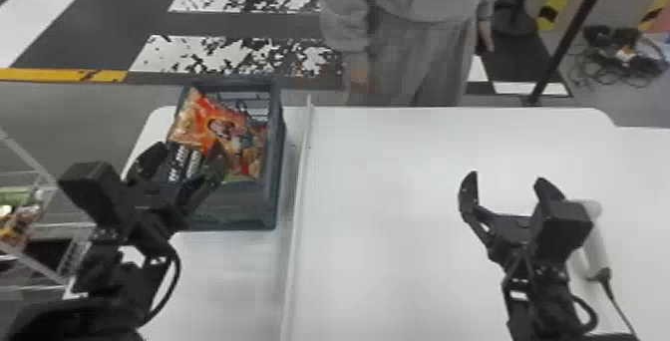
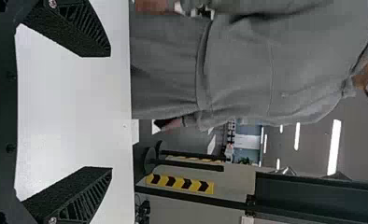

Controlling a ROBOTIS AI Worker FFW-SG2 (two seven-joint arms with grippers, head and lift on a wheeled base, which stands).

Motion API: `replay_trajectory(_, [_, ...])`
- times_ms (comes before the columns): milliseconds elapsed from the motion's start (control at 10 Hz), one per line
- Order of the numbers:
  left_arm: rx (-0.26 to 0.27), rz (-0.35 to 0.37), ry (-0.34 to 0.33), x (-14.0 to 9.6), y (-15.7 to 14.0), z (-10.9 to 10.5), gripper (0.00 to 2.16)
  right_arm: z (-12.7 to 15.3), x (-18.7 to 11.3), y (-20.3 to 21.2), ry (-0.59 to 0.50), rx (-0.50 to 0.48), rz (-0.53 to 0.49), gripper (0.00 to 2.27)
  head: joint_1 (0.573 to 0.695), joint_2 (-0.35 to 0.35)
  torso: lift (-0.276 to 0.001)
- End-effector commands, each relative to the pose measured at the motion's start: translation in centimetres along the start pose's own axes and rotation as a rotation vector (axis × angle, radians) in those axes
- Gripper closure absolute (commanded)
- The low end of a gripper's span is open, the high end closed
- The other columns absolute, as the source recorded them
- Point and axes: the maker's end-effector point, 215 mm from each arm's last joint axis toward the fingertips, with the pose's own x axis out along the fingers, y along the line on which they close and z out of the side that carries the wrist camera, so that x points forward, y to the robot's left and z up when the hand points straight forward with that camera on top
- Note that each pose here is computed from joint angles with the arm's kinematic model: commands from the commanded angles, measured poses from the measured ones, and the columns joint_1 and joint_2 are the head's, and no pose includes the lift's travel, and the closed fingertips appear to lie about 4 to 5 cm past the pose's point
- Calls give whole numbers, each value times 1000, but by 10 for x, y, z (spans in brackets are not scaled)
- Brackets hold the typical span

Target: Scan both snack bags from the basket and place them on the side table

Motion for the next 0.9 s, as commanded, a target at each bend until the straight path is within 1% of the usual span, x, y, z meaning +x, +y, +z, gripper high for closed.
replay_trajectory(0, [-22,15,35,13,10,2,147,-1,0,0,4,-1,0,49,695,50,-75])
replay_trajectory(200, [-52,31,91,26,23,-2,147,-4,-1,-1,10,-3,-1,49,695,62,-75])
replay_trajectory(400, [-71,43,124,36,34,-2,140,-4,-1,0,12,-2,0,49,695,76,-75])
replay_trajectory(600, [-87,61,150,50,43,-4,140,-4,-1,0,12,-2,-1,49,695,86,-75])
replay_trajectory(800, [-96,66,157,66,45,-6,140,-6,0,0,16,-3,0,49,695,94,-75])
